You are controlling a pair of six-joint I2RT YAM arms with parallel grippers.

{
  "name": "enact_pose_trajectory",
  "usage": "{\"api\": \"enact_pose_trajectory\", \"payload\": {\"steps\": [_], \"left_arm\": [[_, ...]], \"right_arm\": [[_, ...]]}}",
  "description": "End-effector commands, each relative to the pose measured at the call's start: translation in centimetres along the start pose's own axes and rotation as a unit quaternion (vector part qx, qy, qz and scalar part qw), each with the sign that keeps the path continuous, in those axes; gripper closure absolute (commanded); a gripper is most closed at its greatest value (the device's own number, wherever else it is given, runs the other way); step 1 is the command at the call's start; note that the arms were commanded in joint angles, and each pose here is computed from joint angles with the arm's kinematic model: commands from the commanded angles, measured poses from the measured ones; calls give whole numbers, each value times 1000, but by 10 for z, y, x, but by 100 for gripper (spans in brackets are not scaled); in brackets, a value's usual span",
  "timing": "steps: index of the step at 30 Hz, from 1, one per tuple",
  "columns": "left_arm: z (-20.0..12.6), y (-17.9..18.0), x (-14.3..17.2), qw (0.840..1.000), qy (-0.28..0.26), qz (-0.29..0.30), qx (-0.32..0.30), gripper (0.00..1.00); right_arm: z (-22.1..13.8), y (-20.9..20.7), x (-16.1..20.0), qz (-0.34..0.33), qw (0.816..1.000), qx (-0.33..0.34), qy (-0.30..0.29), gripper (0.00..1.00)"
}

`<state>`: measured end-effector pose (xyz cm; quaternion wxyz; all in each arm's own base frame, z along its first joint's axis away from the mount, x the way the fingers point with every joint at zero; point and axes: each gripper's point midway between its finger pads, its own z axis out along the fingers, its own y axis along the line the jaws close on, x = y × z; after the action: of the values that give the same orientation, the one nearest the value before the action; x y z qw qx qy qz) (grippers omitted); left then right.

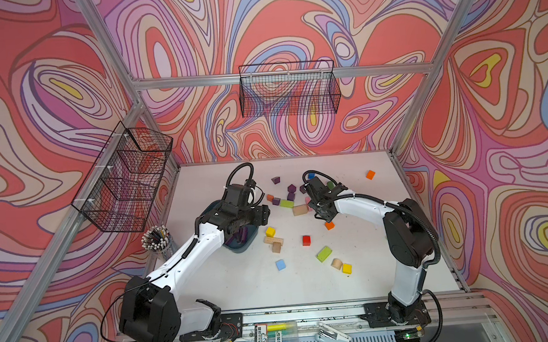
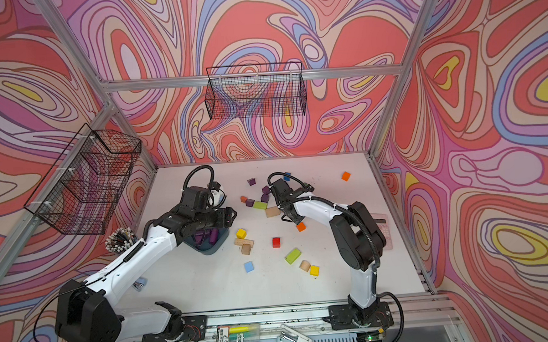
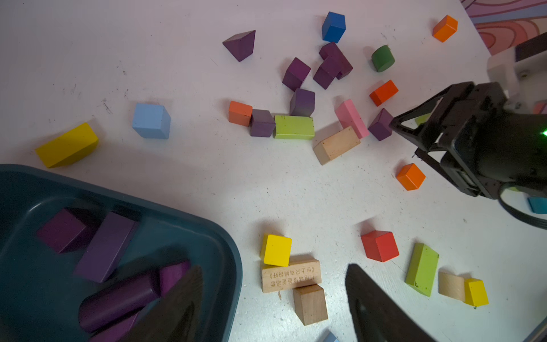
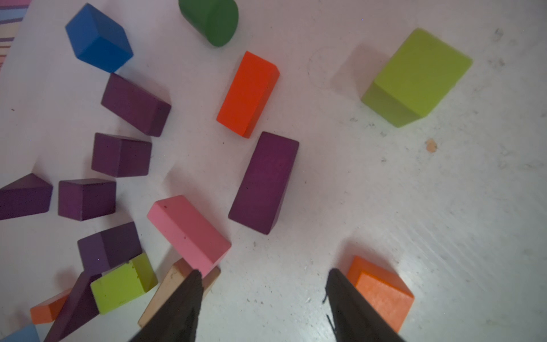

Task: Pick purple bricks into the storage bin
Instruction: Pick up the building block from the center of the board.

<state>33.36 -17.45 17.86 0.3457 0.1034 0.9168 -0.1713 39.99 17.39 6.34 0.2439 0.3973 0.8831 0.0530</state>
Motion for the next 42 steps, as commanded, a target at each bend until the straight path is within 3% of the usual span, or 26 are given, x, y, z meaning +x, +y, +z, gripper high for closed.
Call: {"api": "enact_pose_trajectory", "payload": {"steps": [1,13,27,42], "left_arm": [[-4,-4,-5,1000,-15,7,15,21],[-3,-9,-5,999,-14,1,29,22],[-3,-9,-5,1000,-13,2,27,22],[-1,-4,-3,1000,-5,1,13,22]], "right_arm": [[12,-4,-4,32,999,15,12,31],[31,6,-20,35,999,31,17,32],[43,-4,-11,47,997,56,37,34],[54,-5,-11,32,996,64,53,49]]}}
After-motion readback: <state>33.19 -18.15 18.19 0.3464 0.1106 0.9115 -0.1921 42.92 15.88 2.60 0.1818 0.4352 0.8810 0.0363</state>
